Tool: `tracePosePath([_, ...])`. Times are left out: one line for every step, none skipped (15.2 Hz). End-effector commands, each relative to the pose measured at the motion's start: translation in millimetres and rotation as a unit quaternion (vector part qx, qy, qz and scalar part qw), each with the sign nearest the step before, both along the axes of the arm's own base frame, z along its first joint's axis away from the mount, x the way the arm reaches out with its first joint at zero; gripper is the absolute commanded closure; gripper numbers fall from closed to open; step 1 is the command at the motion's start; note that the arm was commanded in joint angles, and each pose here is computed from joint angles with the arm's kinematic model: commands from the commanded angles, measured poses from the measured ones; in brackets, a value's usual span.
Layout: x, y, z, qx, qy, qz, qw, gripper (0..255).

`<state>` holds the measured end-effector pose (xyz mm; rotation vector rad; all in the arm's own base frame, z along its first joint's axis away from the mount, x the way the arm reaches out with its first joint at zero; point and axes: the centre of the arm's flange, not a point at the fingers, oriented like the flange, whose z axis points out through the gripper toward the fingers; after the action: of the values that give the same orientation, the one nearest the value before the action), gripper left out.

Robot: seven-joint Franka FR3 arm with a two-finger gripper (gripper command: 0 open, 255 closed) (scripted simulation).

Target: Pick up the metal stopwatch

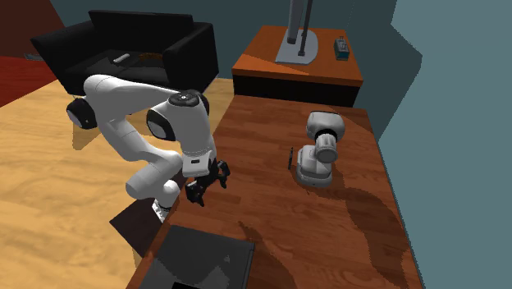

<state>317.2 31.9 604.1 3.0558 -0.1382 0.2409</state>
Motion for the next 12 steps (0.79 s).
tracePosePath([0, 0, 0, 0.000, 0.000, 0.000, 1.0000, 0])
tracePosePath([7, 11, 1, 0.001, 0.003, 0.004, 1.0000, 0])
tracePosePath([13, 23, 3, 0.001, 0.005, 0.008, 1.0000, 0])
tracePosePath([19, 34, 4, 0.002, 0.008, 0.013, 0.9999, 0])
tracePosePath([26, 46, 6, 0.002, 0.010, 0.017, 0.9998, 0])
tracePosePath([32, 57, 7, 0.003, 0.013, 0.021, 0.9997, 0])
tracePosePath([38, 69, 9, 0.004, 0.015, 0.025, 0.9996, 0])
tracePosePath([44, 80, 10, 0.004, 0.018, 0.029, 0.9994, 0])
tracePosePath([50, 92, 11, 0.005, 0.020, 0.033, 0.9992, 0])
tracePosePath([56, 104, 13, 0.005, 0.023, 0.038, 0.9990, 0])
tracePosePath([62, 116, 14, 0.006, 0.025, 0.042, 0.9988, 0])
tracePosePath([68, 128, 15, 0.007, 0.028, 0.046, 0.9985, 0])
